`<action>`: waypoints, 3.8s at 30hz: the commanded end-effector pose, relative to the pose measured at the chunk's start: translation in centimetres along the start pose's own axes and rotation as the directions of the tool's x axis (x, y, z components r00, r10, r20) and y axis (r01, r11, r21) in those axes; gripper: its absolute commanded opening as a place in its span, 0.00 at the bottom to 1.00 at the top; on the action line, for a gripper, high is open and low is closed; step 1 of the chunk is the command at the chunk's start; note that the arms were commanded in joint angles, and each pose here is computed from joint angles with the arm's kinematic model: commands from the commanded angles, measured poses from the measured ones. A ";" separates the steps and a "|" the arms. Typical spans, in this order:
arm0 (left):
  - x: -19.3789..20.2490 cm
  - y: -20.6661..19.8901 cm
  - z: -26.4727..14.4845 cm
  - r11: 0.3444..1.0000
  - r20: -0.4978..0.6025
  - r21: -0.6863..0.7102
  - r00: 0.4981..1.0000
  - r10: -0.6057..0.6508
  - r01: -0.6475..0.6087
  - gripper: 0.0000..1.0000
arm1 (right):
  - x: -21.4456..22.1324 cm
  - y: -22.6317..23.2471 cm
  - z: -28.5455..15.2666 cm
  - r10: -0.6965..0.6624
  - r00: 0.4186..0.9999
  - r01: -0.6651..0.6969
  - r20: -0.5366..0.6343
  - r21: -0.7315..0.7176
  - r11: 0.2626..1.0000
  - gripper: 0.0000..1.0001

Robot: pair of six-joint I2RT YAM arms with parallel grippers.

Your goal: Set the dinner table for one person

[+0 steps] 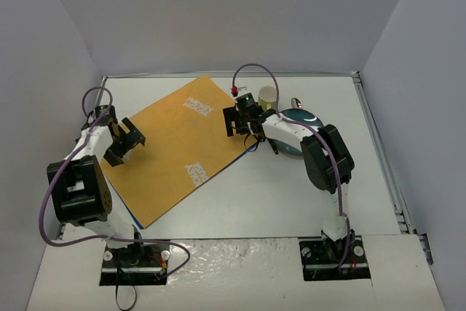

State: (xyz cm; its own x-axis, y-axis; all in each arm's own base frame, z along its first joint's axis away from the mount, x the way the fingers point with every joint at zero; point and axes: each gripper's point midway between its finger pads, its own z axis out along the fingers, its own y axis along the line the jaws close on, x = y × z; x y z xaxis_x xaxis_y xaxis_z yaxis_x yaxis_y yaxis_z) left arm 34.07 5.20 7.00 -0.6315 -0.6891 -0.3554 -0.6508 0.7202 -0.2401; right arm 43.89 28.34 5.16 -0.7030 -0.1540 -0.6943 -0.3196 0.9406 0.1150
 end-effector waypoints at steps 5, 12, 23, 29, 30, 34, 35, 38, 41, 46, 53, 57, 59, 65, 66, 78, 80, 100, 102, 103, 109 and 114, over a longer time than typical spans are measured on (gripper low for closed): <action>0.7 3.1 3.4 0.993 -0.034 -0.080 0.995 -0.095 0.092 0.96 | 2.8 -1.6 0.1 0.069 0.998 -0.069 0.002 0.085 0.994 0.76; 2.7 6.4 3.7 0.976 -0.077 -0.162 0.984 -0.159 0.145 0.97 | 6.6 -2.9 -1.1 0.121 0.992 -0.114 -0.048 0.127 0.985 0.76; 1.9 6.0 2.3 0.978 -0.058 -0.127 0.983 -0.175 0.167 0.97 | 5.1 -2.4 -2.5 0.124 0.992 -0.123 -0.012 0.098 0.988 0.76; -1.5 2.8 -1.3 0.992 0.011 -0.014 0.992 -0.123 0.123 0.97 | -1.6 -0.6 -5.3 0.115 0.985 -0.118 0.127 0.017 0.993 0.76; -2.3 1.9 -2.6 0.994 0.039 0.017 0.993 -0.109 0.108 0.97 | -3.5 -0.2 -6.4 0.116 0.979 -0.117 0.169 -0.005 0.993 0.77; -3.6 -0.7 -6.1 0.997 0.105 0.078 0.994 -0.032 0.024 0.97 | -8.8 0.9 -10.6 0.136 0.946 -0.122 0.295 -0.066 0.990 0.79; -3.9 -1.5 -7.1 0.996 0.129 0.094 0.992 -0.002 -0.010 0.97 | -9.6 0.7 -11.7 0.153 0.936 -0.136 0.317 -0.074 0.988 0.80; -3.9 -3.7 -10.2 0.981 0.201 0.138 0.974 0.106 -0.135 0.97 | -11.2 -0.8 -14.6 0.222 0.900 -0.202 0.374 -0.093 0.975 0.87; -2.8 -5.5 -12.6 0.944 0.249 0.182 0.942 0.226 -0.275 0.97 | -11.8 -3.4 -17.8 0.289 0.854 -0.275 0.432 -0.096 0.957 1.00; -0.4 -6.2 -14.7 0.888 0.302 0.236 0.898 0.319 -0.395 0.97 | -8.5 -11.2 -20.6 0.408 0.773 -0.458 0.486 -0.017 0.889 1.00; 3.0 -6.6 -15.3 0.813 0.310 0.287 0.852 0.421 -0.507 0.97 | 1.0 -20.2 -21.0 0.580 0.676 -0.655 0.455 0.011 0.756 1.00; 4.0 -6.7 -15.1 0.792 0.314 0.312 0.844 0.435 -0.525 0.97 | 4.8 -23.3 -20.6 0.673 0.592 -0.752 0.443 0.002 0.660 1.00; 4.1 -6.5 -15.0 0.790 0.324 0.307 0.838 0.438 -0.531 0.97 | 5.9 -24.2 -20.2 0.688 0.566 -0.776 0.454 0.012 0.631 1.00; 5.0 -6.5 -14.3 0.773 0.342 0.286 0.814 0.469 -0.566 0.97 | 8.0 -23.4 -16.6 0.786 0.490 -0.828 0.376 -0.082 0.555 0.93; 5.1 -6.4 -14.0 0.775 0.343 0.282 0.814 0.468 -0.565 0.97 | 7.9 -23.3 -16.1 0.794 0.482 -0.830 0.370 -0.100 0.549 0.93; 5.8 -4.9 -12.1 0.792 0.335 0.229 0.809 0.483 -0.567 0.97 | 9.7 -22.9 -12.0 0.830 0.476 -0.832 0.291 -0.155 0.532 0.72; 5.7 -4.9 -12.1 0.792 0.335 0.226 0.809 0.483 -0.567 0.97 | 9.8 -22.9 -11.6 0.837 0.467 -0.837 0.286 -0.164 0.523 0.70; 5.6 -4.5 -11.4 0.802 0.319 0.183 0.806 0.498 -0.568 0.97 | 10.5 -24.2 -12.4 0.875 0.339 -0.902 0.347 -0.144 0.407 0.00; 5.7 -4.5 -11.3 0.803 0.313 0.183 0.808 0.499 -0.567 0.97 | 8.5 -24.3 -14.3 0.865 0.315 -0.895 0.390 -0.182 0.407 0.00; 5.7 -4.5 -11.2 0.803 0.310 0.183 0.809 0.500 -0.567 0.97 | 7.4 -24.3 -15.3 0.860 0.302 -0.889 0.412 -0.204 0.410 0.00; 5.7 -4.7 -11.3 0.817 0.286 0.181 0.824 0.489 -0.548 0.97 | 2.2 -25.0 -21.7 0.799 0.254 -0.864 0.544 -0.244 0.441 0.00; 5.0 -5.7 -12.5 0.828 0.290 0.199 0.839 0.461 -0.524 0.97 | -2.3 -25.1 -26.6 0.726 0.265 -0.813 0.635 -0.257 0.522 0.00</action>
State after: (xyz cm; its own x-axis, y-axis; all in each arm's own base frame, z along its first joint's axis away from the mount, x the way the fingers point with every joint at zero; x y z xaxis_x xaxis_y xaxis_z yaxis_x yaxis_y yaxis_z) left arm 27.42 -3.01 13.99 -0.7742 -0.1864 -0.6049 -0.1136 0.9810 -0.1570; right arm 32.93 -1.44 9.63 -0.2117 0.8730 -0.4394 0.4856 0.4842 0.7278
